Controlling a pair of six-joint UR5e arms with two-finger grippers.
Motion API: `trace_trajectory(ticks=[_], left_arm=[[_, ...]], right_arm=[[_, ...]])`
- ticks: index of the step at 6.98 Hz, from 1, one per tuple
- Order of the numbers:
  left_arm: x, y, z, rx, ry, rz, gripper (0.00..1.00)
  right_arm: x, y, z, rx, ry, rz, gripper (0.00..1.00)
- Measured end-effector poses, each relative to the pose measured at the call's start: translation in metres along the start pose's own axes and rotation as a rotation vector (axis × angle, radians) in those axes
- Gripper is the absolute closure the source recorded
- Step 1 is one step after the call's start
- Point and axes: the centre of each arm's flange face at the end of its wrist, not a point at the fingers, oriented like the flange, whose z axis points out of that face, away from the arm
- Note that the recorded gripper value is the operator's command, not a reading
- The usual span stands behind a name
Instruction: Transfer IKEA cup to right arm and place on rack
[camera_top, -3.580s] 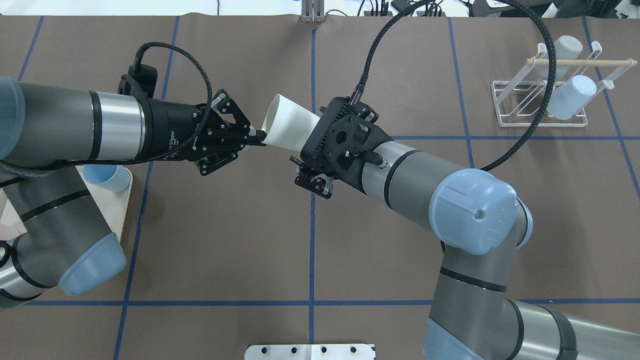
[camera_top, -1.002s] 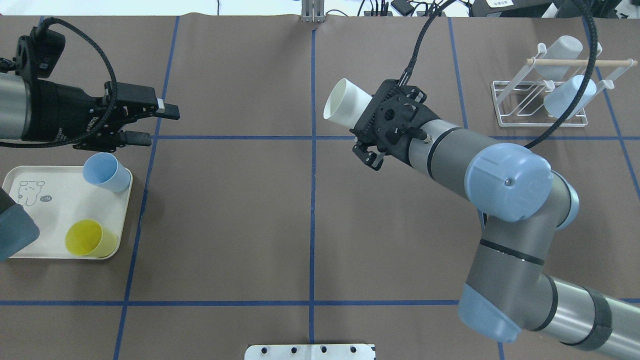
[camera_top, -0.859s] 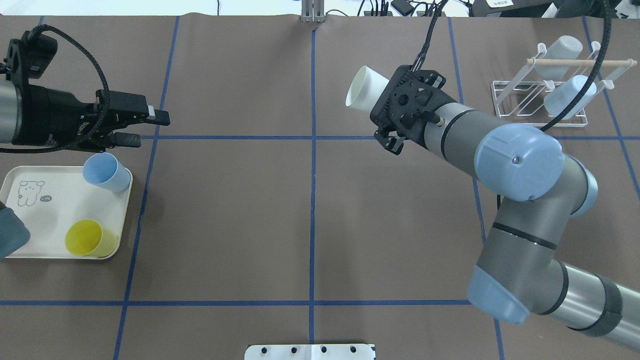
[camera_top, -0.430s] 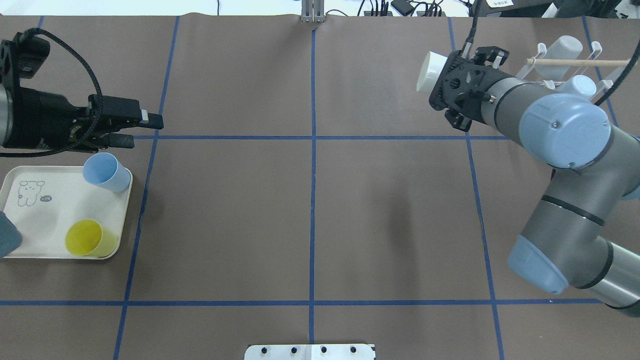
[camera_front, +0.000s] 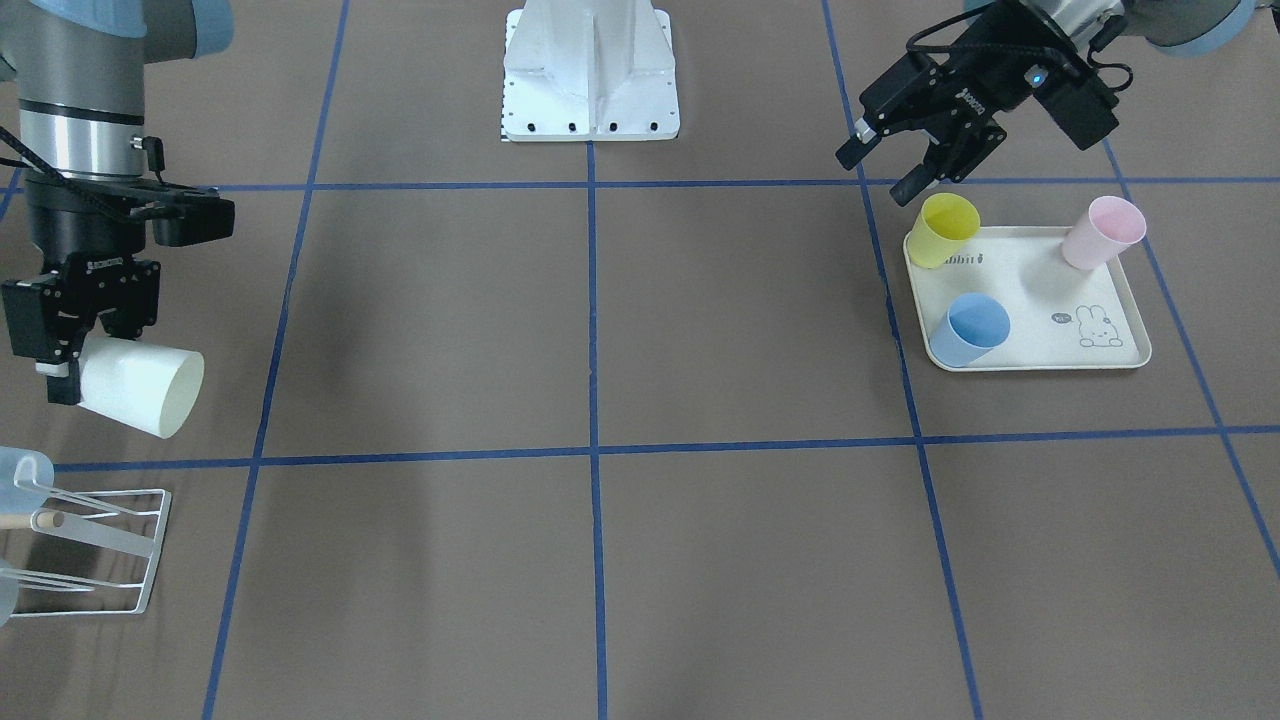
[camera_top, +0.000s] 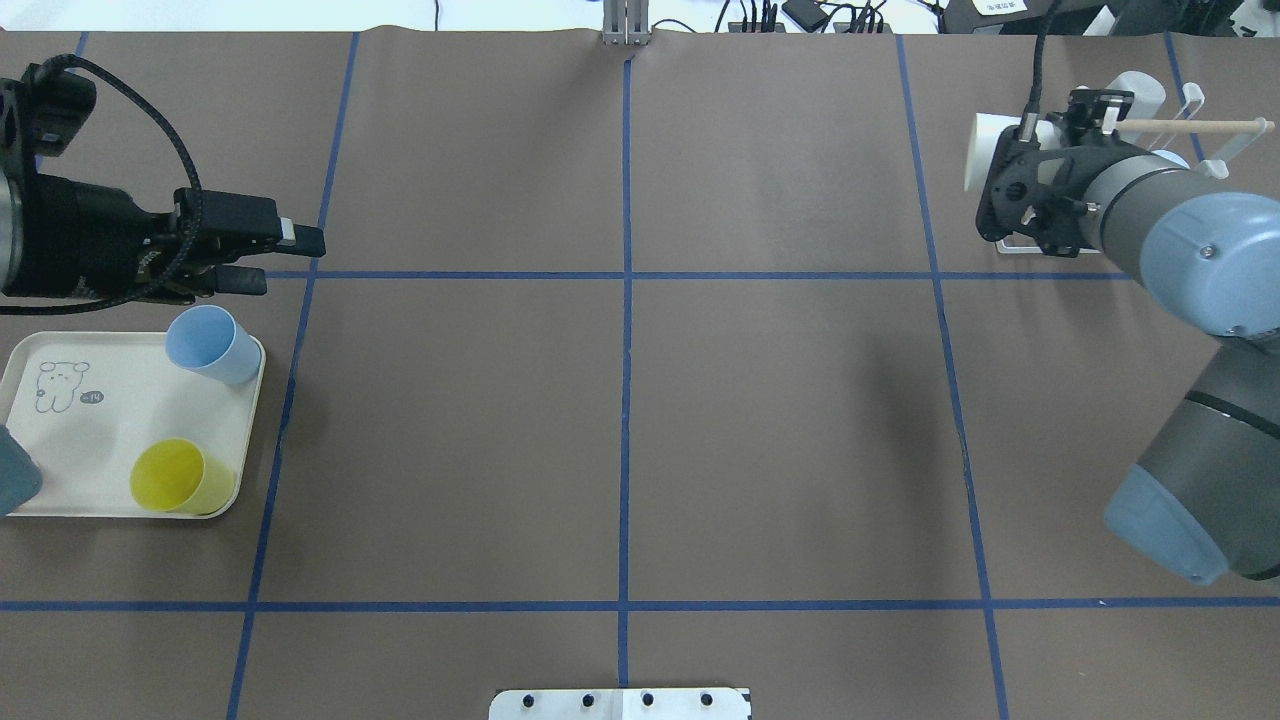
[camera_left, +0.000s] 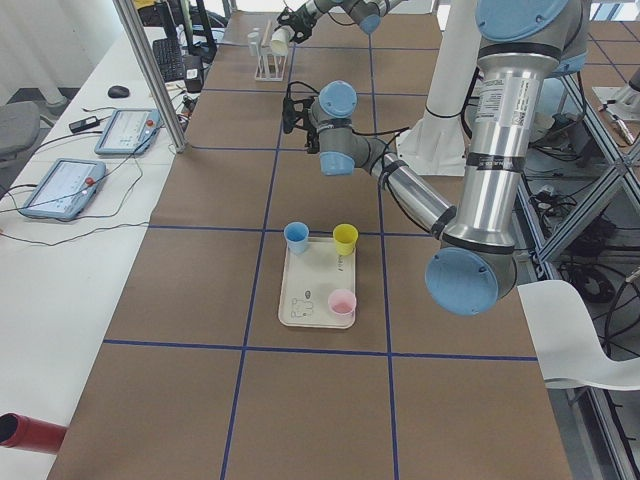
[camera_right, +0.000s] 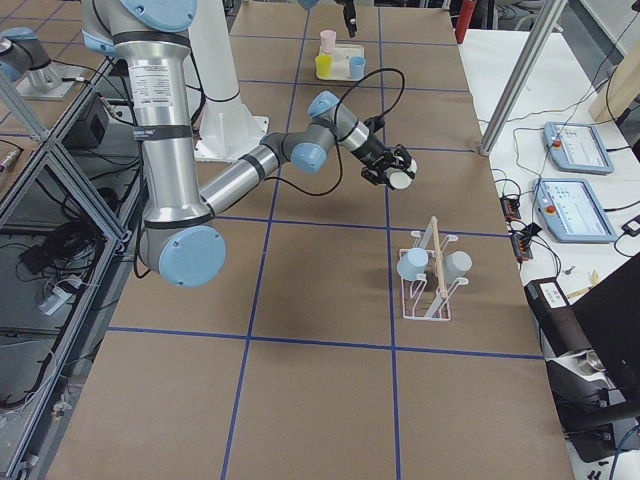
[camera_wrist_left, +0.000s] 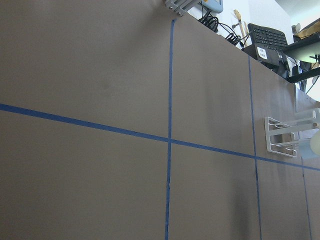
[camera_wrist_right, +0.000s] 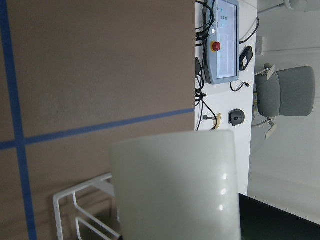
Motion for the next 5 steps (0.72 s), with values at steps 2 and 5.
trace_trajectory(ticks=[2,5], left_arm=[[-0.001,0.0,0.001,0.001,-0.002,-0.001,0.0],[-0.001,0.0,0.001,0.001,-0.002,-0.001,0.0]], right_arm=[[0.01,0.041,0.006,-0.077,0.014,-0.221,1.0],[0.016,0.061,0.015,-0.139,0.009,-0.512,1.0]])
